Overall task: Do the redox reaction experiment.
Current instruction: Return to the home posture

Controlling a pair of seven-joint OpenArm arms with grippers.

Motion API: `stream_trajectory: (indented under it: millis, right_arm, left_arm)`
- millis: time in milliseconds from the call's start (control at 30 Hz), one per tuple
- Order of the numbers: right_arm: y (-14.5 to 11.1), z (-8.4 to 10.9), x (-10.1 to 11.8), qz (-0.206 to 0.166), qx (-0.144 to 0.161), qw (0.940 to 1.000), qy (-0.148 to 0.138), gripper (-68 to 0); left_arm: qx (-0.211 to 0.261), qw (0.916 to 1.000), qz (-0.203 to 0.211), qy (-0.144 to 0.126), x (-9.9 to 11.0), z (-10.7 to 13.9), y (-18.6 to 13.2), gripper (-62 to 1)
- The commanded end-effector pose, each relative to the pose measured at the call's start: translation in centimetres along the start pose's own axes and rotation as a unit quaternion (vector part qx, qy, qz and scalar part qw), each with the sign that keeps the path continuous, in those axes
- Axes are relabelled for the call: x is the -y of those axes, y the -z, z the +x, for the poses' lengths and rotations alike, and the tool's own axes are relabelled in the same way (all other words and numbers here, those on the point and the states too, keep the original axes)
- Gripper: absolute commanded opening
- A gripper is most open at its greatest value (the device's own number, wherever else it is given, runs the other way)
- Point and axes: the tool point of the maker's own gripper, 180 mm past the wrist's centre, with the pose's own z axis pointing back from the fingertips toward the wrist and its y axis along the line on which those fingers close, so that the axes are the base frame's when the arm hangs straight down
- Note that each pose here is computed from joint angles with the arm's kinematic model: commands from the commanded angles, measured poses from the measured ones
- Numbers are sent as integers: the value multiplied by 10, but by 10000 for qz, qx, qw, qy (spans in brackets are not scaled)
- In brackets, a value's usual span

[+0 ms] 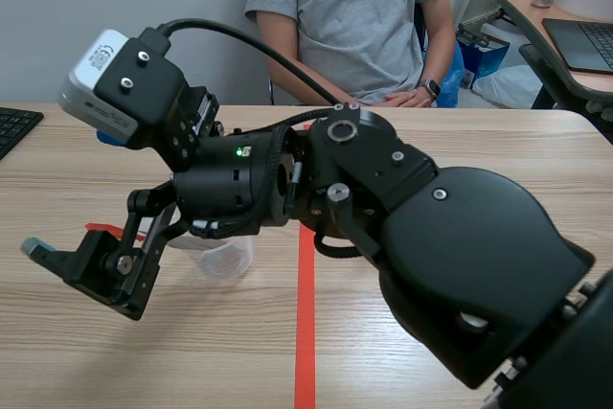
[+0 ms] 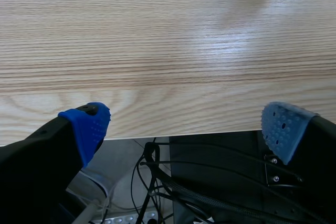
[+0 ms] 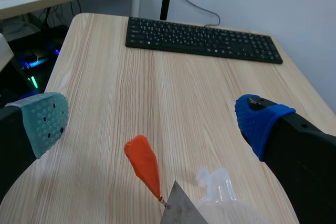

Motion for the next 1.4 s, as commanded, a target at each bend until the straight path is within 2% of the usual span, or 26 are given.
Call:
stream_trajectory:
  millis: [0,133,233,500,667,833,1000,1133,1233,1367]
  right_arm:
    - [-5,18,2,1,257,9996,-120,4]
    - [-17,25,-6,13,336,9994,-112,4]
    - [-29,31,-10,11,459,9989,5,4]
    - [-80,32,19,-959,451,9942,177,4]
    - [-123,28,39,-1611,269,9863,239,4]
    - [-166,28,52,-2165,98,9757,315,4]
    - [-201,28,51,-2580,-297,9655,198,4]
    - [-223,29,46,-2905,-512,9552,246,4]
    - [-231,34,39,-3024,-596,9510,250,4]
    - [-236,36,32,-3081,-671,9486,269,4]
  left_arm:
    - [67,9999,-71,-39,5,2,-1,14]
    - [67,9999,-69,-40,5,2,-1,14]
    - [84,9999,-69,-38,5,3,-1,14]
    - [75,9999,-83,-39,5,2,-1,14]
    - [63,9999,-83,-39,5,2,-1,14]
    - [69,9999,-82,-41,5,2,-1,14]
    - [157,9998,-81,-37,5,7,1,14]
    - [134,9999,-81,-37,5,6,1,14]
    - [142,9999,-82,-35,5,6,1,14]
    - [159,9998,-80,-33,5,7,1,14]
